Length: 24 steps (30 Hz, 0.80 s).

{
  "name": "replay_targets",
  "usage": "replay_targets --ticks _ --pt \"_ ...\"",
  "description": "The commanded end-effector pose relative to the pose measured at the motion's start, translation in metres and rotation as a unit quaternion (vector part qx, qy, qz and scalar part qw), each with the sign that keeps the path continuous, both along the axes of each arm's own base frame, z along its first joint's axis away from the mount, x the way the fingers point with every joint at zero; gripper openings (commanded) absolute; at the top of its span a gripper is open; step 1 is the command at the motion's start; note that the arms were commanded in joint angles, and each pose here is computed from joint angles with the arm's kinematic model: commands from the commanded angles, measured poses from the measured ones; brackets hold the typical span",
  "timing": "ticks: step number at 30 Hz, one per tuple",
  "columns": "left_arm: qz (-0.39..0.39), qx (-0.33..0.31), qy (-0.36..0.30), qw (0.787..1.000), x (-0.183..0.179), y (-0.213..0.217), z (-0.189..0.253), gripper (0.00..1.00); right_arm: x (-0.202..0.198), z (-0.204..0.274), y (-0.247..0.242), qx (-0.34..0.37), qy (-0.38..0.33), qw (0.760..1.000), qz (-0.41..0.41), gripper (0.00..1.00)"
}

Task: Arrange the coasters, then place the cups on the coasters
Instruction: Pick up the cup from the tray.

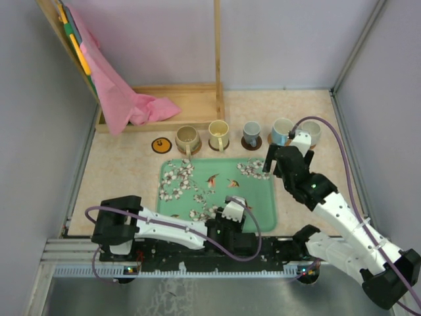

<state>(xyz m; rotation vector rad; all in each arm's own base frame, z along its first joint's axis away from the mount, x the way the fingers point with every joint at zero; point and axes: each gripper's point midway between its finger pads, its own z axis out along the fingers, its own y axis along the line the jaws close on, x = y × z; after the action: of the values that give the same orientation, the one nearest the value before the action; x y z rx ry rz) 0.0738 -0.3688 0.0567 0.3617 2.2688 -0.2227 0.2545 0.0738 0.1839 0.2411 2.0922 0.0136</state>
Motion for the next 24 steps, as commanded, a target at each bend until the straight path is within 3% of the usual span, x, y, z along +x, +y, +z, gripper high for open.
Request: replay_targets --ticks 1,24 --pt "0.018 -0.031 -0.022 0.999 0.010 -0.011 0.011 0.53 0.003 0.011 -0.005 0.009 -0.022 1.000 -0.015 0.90" --pt "0.014 -0.022 -0.023 0.999 0.019 -0.014 -0.001 0.37 0.003 0.009 -0.006 0.006 -0.019 1.000 -0.017 0.90"
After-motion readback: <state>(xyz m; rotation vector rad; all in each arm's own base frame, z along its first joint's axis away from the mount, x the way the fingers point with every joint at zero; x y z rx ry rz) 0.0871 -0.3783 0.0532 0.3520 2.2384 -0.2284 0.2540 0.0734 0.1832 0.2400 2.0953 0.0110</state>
